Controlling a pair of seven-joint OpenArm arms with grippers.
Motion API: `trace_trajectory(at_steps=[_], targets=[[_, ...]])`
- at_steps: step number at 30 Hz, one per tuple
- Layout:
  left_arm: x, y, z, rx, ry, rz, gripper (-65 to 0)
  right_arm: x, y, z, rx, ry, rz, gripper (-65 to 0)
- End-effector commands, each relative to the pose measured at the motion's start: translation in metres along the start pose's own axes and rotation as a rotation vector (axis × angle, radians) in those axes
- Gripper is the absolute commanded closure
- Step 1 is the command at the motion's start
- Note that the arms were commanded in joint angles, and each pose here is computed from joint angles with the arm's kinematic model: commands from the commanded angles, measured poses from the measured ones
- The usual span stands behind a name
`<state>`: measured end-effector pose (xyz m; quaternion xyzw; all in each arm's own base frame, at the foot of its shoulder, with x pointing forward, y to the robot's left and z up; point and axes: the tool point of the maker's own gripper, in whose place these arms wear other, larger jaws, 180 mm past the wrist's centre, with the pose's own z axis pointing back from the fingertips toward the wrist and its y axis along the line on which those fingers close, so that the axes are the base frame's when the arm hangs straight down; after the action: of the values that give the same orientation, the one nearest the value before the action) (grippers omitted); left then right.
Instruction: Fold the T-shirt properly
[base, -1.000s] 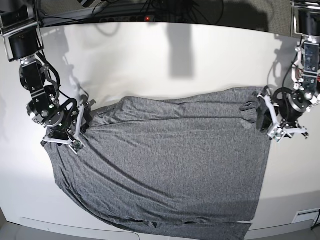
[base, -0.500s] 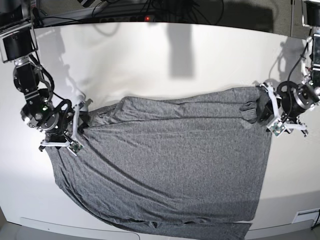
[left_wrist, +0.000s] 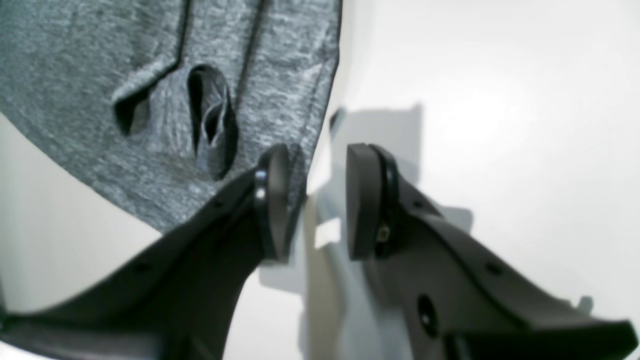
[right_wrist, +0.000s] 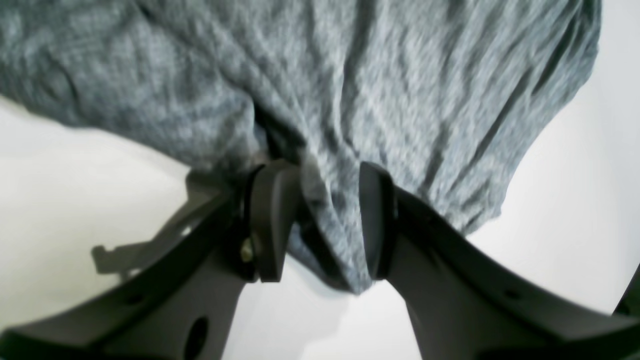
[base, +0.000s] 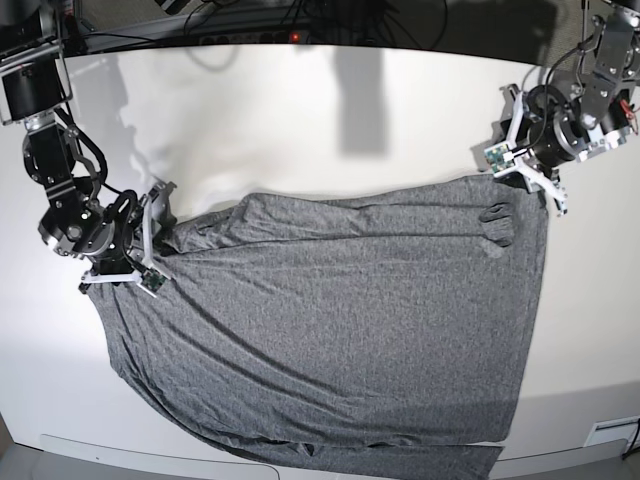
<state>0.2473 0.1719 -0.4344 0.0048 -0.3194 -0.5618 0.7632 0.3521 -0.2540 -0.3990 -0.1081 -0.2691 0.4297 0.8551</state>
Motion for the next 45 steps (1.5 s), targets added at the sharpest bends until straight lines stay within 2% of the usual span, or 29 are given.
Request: trace_trajectory(at_steps=[1, 7, 14, 16, 18, 24, 27, 30, 38, 41, 45], targets=[[-0.01, 0.012, 0.001, 0.024, 0.037, -0.012, -19.2, 0.006, -0.018, 0.007, -0.037, -0.021, 0.005, -24.0], [-0.045, 0.012, -0.009, 0.0, 0.091, -0.005, -19.2, 0.009, -0.014, 0.008, -0.015, -0.037, -0.026, -24.0], [-0.068, 0.0, -0.012, -0.034, 0.14, 0.019, -18.1, 0.01, -0.009, 0.008, 0.011, -0.037, -0.009, -24.0], [-0.07, -0.001, -0.012, -0.036, 0.145, 0.019, -11.7, 0.01, -0.009, 0.008, 0.011, -0.037, -0.009, -24.0], [-0.07, -0.001, -0.012, -0.036, 0.148, 0.02, -0.3, 0.009, -0.009, 0.007, 0.011, -0.037, -0.009, -24.0], [-0.074, -0.001, -0.011, -0.036, 0.17, 0.02, 0.0, 0.003, -0.009, 0.008, 0.015, -0.004, -0.015, -24.0], [-0.074, -0.001, -0.012, -0.036, 0.167, 0.021, 0.0, -0.003, -0.007, 0.012, 0.047, 0.018, -0.058, -24.0], [-0.07, 0.0, -0.012, -0.036, 0.147, 0.023, 0.0, -0.011, -0.008, 0.02, 0.073, 0.056, -0.087, -24.0], [-0.053, -0.008, -0.021, -0.041, 0.095, 0.074, 0.0, -0.011, -0.004, 0.033, 0.124, 0.058, -0.121, -24.0], [-0.049, -0.011, -0.024, -0.043, 0.084, 0.081, 0.0, -0.02, 0.004, 0.031, 0.128, 0.081, -0.108, -24.0], [-0.048, -0.011, -0.024, -0.043, 0.082, 0.082, 0.0, -0.034, 0.007, 0.027, 0.083, 0.103, -0.031, -24.0]])
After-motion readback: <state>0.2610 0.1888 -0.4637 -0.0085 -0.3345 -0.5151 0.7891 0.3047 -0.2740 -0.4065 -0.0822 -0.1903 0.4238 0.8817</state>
